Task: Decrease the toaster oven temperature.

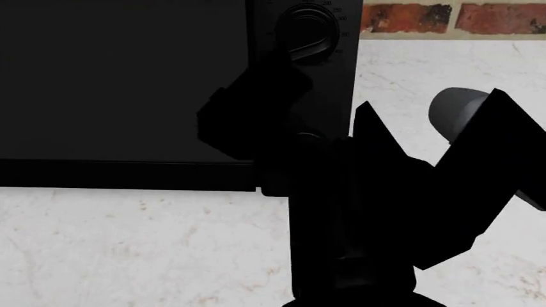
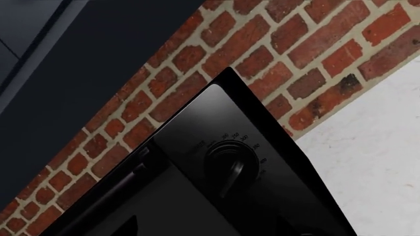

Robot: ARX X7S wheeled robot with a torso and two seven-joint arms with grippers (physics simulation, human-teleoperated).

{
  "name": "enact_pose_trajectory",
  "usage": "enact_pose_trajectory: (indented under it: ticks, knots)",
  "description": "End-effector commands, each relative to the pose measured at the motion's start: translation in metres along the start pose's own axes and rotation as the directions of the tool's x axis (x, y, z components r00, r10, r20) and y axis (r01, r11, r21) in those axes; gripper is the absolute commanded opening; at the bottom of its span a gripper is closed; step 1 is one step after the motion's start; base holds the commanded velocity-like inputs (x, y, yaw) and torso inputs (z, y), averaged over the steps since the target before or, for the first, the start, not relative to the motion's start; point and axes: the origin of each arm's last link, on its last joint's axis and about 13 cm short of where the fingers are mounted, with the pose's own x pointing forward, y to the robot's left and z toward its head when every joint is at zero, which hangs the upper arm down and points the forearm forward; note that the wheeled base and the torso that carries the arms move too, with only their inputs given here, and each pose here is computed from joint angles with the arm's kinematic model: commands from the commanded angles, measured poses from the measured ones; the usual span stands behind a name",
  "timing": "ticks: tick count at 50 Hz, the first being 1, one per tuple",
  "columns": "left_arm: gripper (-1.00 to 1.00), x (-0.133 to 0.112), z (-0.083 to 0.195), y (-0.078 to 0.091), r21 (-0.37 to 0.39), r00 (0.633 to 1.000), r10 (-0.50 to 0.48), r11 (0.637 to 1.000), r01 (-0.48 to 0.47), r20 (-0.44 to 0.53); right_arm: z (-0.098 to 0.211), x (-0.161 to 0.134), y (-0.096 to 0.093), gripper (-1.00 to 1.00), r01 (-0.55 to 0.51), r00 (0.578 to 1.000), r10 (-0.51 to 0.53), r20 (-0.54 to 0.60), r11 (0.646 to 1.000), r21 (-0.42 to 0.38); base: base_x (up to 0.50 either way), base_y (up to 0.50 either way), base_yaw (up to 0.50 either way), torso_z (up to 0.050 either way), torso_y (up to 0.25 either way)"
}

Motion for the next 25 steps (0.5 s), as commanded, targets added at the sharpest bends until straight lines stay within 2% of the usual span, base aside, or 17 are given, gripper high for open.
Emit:
enact_pose_trajectory:
  ticks: [1,6,25]
  knots:
    - [1.0,0.0,-0.001,0.001,0.002,1.0,0.002,1.0,-0.002,-0.002,0.001,0.024,0.005,1.0,0.043,0.999,-0.043,-0.007,0.998,0.043,0.0,0.0,0.0,0.0,0.0]
    - [1.0,0.0,-0.002,0.001,0.003,1.0,0.001,1.0,-0.001,-0.003,0.0,0.032,0.007,1.0,0.042,0.999,-0.042,0.003,0.999,0.029,0.0,0.0,0.0,0.0,0.0]
    - [1.0,-0.001,-0.001,0.002,0.012,1.0,0.008,1.0,-0.008,-0.003,-0.006,0.053,0.002,1.0,0.082,0.996,-0.08,-0.042,0.994,0.067,0.0,0.0,0.0,0.0,0.0]
